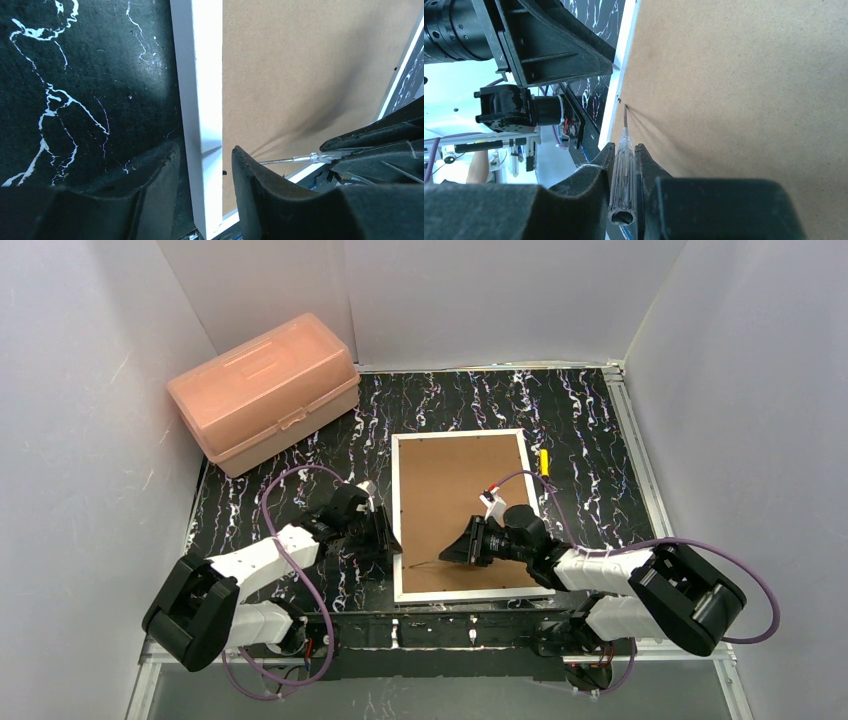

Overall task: Take the photo out of the frame
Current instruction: Release the photo frame item from the photo frame.

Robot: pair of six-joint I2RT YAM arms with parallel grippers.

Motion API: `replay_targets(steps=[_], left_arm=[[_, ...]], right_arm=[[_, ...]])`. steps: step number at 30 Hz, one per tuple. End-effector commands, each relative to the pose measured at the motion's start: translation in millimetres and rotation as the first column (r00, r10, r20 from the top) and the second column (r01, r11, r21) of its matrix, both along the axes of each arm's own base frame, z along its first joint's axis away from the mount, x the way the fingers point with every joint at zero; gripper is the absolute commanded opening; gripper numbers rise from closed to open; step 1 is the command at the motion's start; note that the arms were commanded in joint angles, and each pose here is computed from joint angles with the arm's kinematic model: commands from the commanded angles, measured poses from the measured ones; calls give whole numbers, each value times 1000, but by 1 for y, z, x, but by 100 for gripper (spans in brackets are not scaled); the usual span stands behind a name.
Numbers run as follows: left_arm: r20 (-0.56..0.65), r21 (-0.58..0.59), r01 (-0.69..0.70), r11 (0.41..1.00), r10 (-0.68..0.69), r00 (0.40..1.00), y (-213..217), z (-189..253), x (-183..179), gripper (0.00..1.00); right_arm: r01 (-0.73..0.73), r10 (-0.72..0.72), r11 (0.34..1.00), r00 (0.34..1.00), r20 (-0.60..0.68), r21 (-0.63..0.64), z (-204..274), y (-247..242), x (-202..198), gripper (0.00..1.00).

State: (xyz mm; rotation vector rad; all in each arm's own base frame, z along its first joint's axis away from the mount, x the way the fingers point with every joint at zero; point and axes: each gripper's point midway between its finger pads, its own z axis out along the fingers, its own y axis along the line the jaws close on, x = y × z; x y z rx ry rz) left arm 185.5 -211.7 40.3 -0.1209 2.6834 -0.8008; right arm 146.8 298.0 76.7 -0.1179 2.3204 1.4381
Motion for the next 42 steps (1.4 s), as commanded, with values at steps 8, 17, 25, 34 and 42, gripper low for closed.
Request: replay_targets(steps=[8,17,25,34,42], left_arm=[[-48,4,8,1000,-8,999,0,-10,-9,32],[-50,4,8,1000,-8,999,0,-10,-9,29],[-54,3,14,1000,-14,998,-1,-11,-9,26],[-65,-6,12,1000,-12,998,0,-11,-13,26],[-60,-3,-3,1000,2,998,3,-4,-15,42]], right_arm=[[-3,3,1000,1000,29,12,-2,5,1,1],[-13,12,1000,1000,24,21,-2,10,-1,1],[-19,18,1000,1000,18,16,-6,11,-4,1],[5,-5,1000,1000,27,18,-6,11,-1,1],[36,-36,999,999,34,-1,-7,6,1,1]])
